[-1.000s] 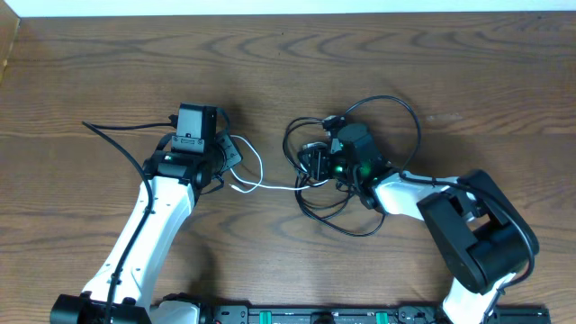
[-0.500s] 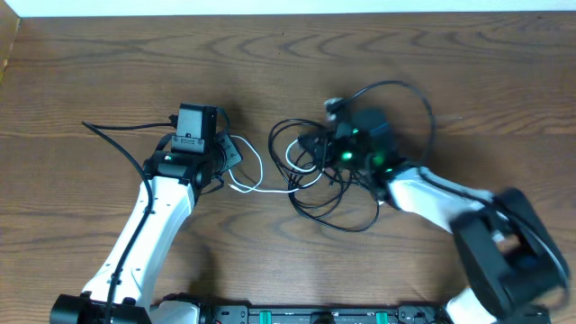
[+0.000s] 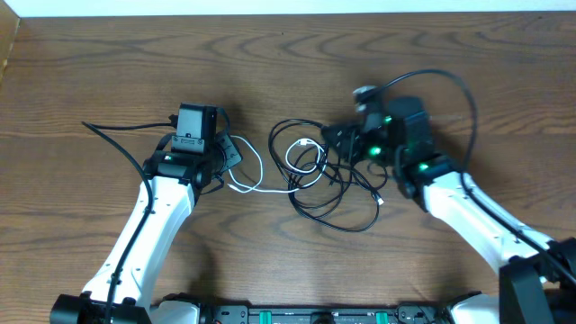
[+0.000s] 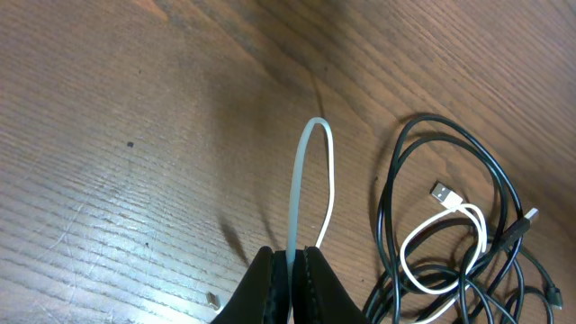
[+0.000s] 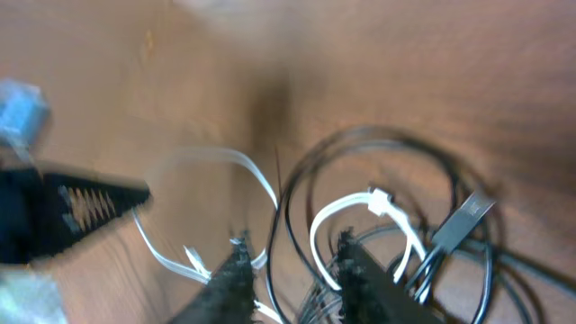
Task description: Untangle cables
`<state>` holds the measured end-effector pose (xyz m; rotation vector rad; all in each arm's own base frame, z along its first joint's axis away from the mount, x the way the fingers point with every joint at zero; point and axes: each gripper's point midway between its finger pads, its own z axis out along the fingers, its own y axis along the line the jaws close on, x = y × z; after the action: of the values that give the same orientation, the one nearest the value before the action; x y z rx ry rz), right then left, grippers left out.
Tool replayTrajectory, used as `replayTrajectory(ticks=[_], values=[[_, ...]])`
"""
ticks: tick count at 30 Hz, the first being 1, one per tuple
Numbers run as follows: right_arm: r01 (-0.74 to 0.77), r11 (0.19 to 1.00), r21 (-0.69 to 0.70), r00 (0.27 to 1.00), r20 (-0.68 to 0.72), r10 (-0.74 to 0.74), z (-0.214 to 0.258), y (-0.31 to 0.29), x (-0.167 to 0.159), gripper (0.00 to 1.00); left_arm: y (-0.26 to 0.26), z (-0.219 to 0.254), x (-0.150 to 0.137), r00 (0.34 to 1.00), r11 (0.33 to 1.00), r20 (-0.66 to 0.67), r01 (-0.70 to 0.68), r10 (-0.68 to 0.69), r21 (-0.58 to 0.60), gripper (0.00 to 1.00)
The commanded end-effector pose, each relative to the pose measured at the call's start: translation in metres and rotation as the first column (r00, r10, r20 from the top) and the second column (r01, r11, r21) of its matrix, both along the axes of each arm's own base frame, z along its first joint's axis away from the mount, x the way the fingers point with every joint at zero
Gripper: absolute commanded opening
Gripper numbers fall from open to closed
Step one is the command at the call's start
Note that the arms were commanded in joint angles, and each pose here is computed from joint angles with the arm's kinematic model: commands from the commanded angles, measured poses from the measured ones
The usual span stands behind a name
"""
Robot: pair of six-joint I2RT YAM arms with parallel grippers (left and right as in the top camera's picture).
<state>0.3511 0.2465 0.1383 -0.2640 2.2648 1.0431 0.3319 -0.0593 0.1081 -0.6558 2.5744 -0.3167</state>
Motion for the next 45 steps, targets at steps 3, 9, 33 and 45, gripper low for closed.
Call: replayTrajectory(ticks=[3, 9, 33, 45], values=[[-0.116, 0.990, -0.076, 0.992, -0.057, 0.112, -0.034, 0.037, -0.031, 0.31, 0.002, 0.004, 0.002, 1.000, 1.000, 0.012, -0.012, 0.012, 0.006, 0.08], [0.053, 0.995, -0.079, 0.962, -0.264, -0.072, -0.063, 0.045, -0.041, 0.42, 0.002, 0.004, 0.002, 1.000, 1.000, 0.011, -0.012, 0.012, 0.006, 0.08], [0.119, 0.992, 0.034, 0.980, -0.162, -0.112, -0.122, 0.097, 0.027, 0.35, 0.003, -0.002, -0.001, 1.000, 1.000, -0.005, -0.012, 0.012, 0.009, 0.08], [-0.026, 0.987, 0.161, 0.986, -0.160, 0.052, -0.065, 0.101, 0.021, 0.01, 0.003, -0.004, -0.004, 1.000, 1.000, -0.016, -0.012, 0.012, 0.011, 0.08]])
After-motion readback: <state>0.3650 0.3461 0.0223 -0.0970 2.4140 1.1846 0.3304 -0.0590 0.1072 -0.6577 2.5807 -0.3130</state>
